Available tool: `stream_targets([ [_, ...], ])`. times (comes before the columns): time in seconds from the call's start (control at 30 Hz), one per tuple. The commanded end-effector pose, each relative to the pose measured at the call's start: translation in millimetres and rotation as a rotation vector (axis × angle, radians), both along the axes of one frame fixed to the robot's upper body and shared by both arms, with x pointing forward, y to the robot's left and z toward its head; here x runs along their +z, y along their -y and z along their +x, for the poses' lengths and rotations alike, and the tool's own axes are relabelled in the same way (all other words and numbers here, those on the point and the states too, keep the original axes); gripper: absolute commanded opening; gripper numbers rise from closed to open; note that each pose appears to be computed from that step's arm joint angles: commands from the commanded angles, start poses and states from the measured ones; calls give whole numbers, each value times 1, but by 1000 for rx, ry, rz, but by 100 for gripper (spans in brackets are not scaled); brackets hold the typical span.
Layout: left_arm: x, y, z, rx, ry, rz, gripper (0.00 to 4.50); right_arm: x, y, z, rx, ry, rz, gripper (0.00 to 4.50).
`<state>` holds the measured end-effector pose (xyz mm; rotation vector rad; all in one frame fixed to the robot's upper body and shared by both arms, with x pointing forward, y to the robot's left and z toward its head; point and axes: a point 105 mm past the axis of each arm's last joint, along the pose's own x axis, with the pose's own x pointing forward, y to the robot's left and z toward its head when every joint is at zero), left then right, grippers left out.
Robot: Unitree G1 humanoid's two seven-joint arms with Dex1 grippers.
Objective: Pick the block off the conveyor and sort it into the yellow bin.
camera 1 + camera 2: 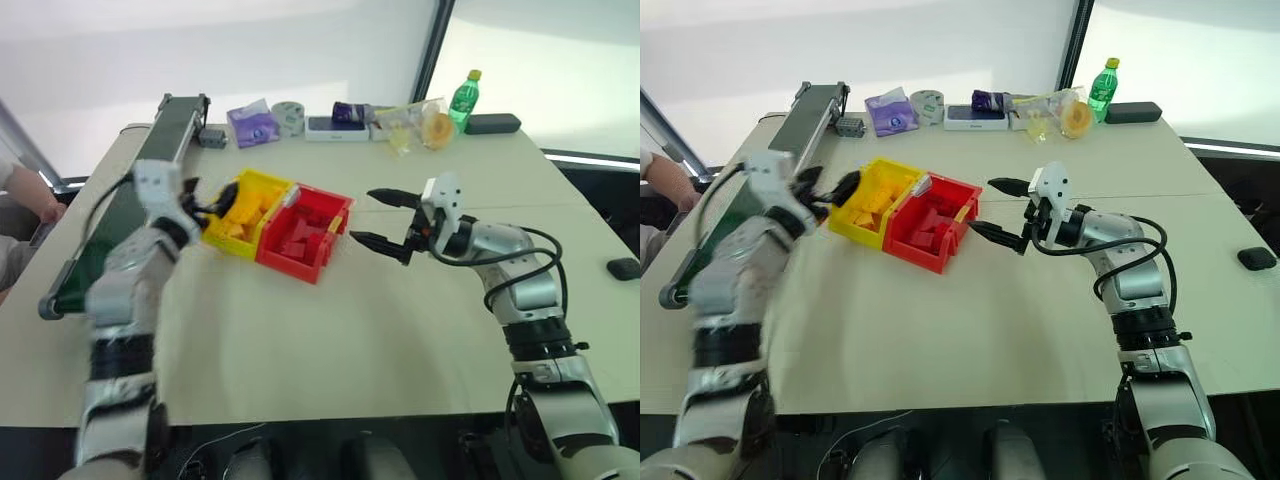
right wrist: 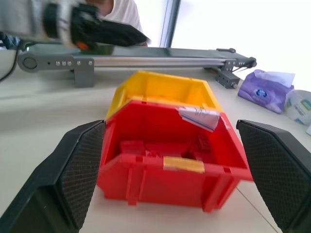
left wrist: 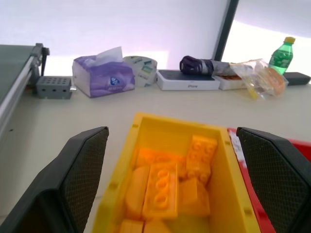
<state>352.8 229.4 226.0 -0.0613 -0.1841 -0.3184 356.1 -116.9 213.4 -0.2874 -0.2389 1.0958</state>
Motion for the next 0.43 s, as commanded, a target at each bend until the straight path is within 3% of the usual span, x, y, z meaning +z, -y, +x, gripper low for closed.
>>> stream_targets([
  [0.03,28,-21,-38,-19,90,44,443,14,-1,-3,24,55,4,450],
  [0.17,22,-39,-55,1,62,84,443,15,0,-3,32,54,-1,450],
  [0.3,18,-90,-99,133,8,132,443,18,7,-1,21,45,-19,450],
  [0.43,6,-110,-119,173,-10,186,443,18,9,-1,29,30,-34,450],
])
